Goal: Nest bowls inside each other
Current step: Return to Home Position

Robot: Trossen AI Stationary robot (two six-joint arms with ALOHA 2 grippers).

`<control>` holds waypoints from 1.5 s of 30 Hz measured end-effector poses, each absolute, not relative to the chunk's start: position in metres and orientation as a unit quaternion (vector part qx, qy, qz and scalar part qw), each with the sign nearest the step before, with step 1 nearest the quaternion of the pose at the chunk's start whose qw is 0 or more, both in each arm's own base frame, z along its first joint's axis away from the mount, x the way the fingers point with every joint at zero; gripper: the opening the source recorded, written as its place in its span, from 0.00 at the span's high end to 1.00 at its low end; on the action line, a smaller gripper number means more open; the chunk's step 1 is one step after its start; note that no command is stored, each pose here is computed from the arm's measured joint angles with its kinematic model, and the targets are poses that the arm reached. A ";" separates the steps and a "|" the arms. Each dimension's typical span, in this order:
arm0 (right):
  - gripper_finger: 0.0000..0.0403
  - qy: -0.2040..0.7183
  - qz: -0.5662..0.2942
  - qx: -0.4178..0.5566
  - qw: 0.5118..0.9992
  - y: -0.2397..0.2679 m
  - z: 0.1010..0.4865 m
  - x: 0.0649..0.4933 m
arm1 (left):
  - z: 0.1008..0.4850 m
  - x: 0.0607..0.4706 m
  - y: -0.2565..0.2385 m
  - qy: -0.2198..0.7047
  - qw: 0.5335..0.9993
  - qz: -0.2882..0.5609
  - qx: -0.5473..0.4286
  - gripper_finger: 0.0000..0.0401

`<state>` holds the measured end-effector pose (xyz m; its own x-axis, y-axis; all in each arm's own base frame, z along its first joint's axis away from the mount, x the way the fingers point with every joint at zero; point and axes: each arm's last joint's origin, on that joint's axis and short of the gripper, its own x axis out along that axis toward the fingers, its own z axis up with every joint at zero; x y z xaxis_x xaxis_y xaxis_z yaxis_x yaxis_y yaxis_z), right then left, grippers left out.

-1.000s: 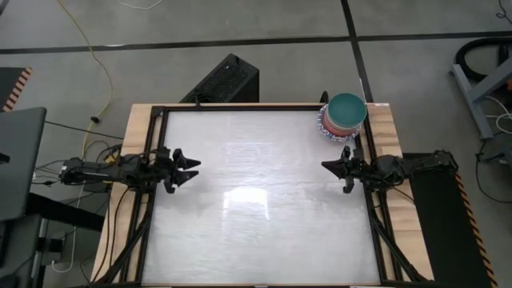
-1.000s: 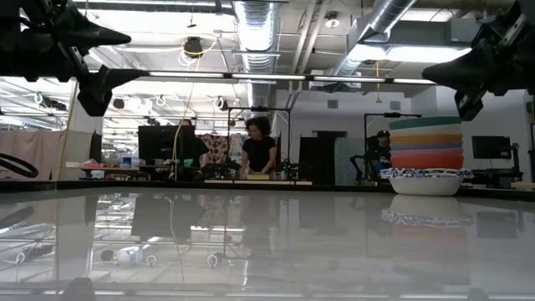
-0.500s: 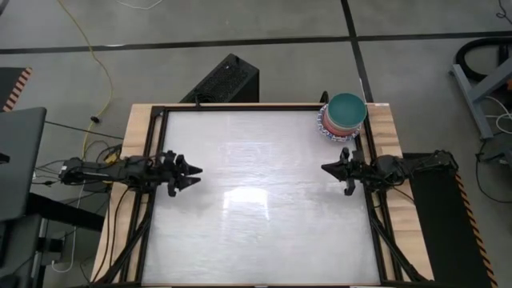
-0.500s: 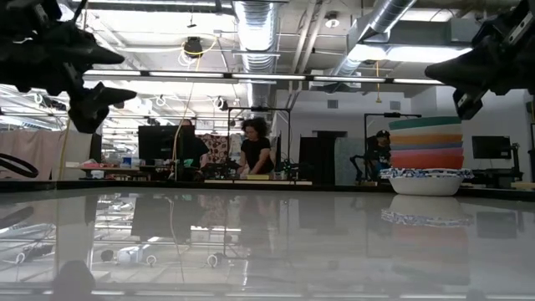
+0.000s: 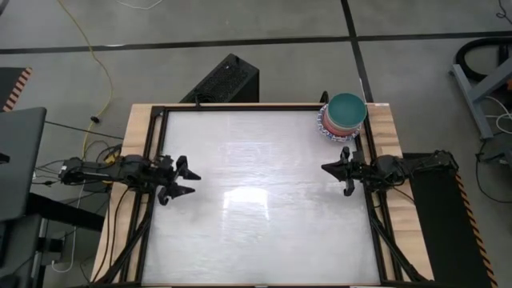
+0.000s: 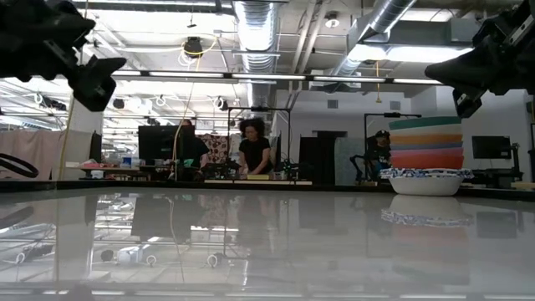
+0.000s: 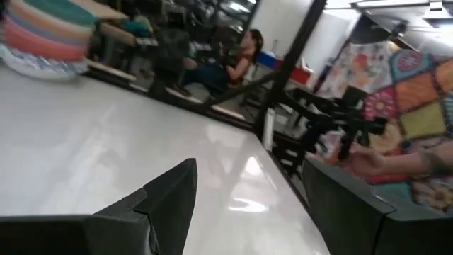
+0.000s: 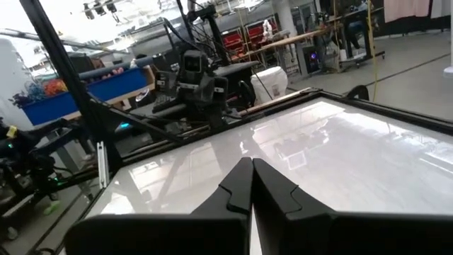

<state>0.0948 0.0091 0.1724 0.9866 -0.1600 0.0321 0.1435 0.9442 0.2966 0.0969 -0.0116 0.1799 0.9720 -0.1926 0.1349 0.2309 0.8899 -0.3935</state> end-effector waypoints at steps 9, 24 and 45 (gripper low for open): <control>0.92 -0.042 -0.071 0.287 0.954 0.009 0.173 0.095 | 0.169 0.098 -0.011 0.010 0.971 -0.091 -0.223 0.39; 0.92 -0.046 -0.070 0.290 0.953 0.009 0.174 0.095 | 0.167 0.098 -0.009 0.009 0.973 -0.048 -0.226 0.39; 0.92 -0.046 -0.070 0.290 0.953 0.009 0.174 0.095 | 0.167 0.098 -0.009 0.009 0.973 -0.048 -0.226 0.39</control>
<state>0.0948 0.0091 0.1738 0.9859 -0.1605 0.0472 0.1070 0.8218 0.5596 0.0982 -0.0089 0.1674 0.9952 -0.0979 0.0051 0.0902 0.8935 -0.4400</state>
